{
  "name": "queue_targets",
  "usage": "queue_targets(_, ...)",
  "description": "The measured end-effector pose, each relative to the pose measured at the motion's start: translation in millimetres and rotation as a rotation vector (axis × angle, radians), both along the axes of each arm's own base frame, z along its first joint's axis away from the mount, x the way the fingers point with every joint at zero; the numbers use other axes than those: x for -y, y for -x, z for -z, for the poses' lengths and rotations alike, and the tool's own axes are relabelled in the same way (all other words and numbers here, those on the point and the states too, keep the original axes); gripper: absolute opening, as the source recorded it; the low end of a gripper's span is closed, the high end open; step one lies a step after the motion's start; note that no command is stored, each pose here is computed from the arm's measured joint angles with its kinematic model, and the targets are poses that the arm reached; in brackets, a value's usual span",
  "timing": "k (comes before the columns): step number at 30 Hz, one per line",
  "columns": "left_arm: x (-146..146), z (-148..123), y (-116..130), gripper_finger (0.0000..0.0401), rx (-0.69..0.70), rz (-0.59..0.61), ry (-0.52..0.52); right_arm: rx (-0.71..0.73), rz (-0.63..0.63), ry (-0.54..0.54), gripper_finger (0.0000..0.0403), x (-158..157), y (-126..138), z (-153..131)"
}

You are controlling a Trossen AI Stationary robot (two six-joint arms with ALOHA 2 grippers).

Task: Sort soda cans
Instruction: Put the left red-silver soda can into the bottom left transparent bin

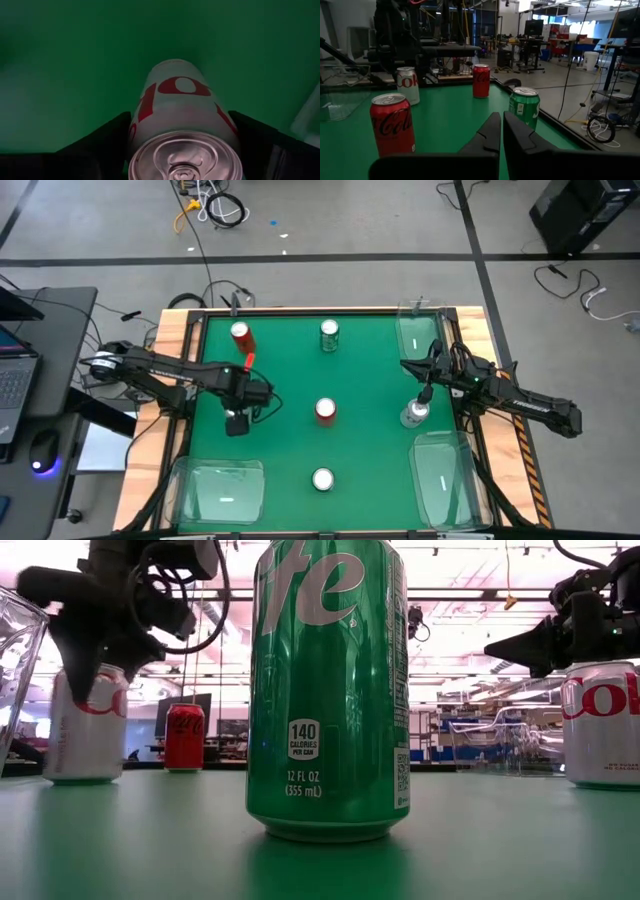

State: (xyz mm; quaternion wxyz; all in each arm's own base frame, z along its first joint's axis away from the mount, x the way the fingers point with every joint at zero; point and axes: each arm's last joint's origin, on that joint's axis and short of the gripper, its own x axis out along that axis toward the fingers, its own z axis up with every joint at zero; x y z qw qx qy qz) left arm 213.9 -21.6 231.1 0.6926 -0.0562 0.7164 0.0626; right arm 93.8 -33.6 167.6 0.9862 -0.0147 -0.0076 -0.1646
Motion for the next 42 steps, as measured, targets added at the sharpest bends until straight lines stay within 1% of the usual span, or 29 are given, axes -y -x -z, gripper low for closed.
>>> queue_targets(3,-0.5,-9.5,5.2,0.0293,-0.07,0.0,-0.009,0.0,0.0,0.0,0.0009,0.0,0.0,0.1)
queue_targets(8,3.6,-46.6,2.1,0.0293,-0.037,0.004,-0.045,0.0,0.0,0.0,0.0009,0.0,0.0,0.1)
queue_targets(11,10.6,-71.4,-1.0,0.0293,0.041,-0.015,-0.03,-0.001,0.0,0.0,0.0009,0.0,0.0,0.1)
queue_targets(13,17.0,-85.6,0.3,0.0293,0.072,-0.039,-0.006,0.0,0.0,0.0,0.0009,0.0,0.0,0.1)
queue_targets(17,35.7,-112.2,7.9,0.0293,0.094,-0.097,0.075,0.0,0.0,0.0,0.0009,0.0,0.0,0.0)
queue_targets(22,64.5,-135.4,17.7,0.0293,0.135,-0.183,0.176,0.0,0.0,0.0,0.0009,0.0,0.0,0.0)
queue_targets(28,100.0,-139.7,38.1,0.0293,0.096,-0.3,0.204,0.0,0.0,0.0,0.0009,0.0,0.0,0.1)
queue_targets(34,133.7,-137.6,61.7,0.0293,0.039,-0.463,0.207,0.0,0.0,0.0,0.0009,0.0,0.0,0.0)
queue_targets(38,155.3,-131.8,73.5,0.0293,0.017,-0.55,0.178,-0.001,0.0,0.0,0.0009,0.0,0.0,0.1)
queue_targets(42,178.4,-118.3,77.8,0.0293,-0.007,-0.625,0.11,-0.001,0.0,0.0,0.0009,0.0,0.0,0.1)
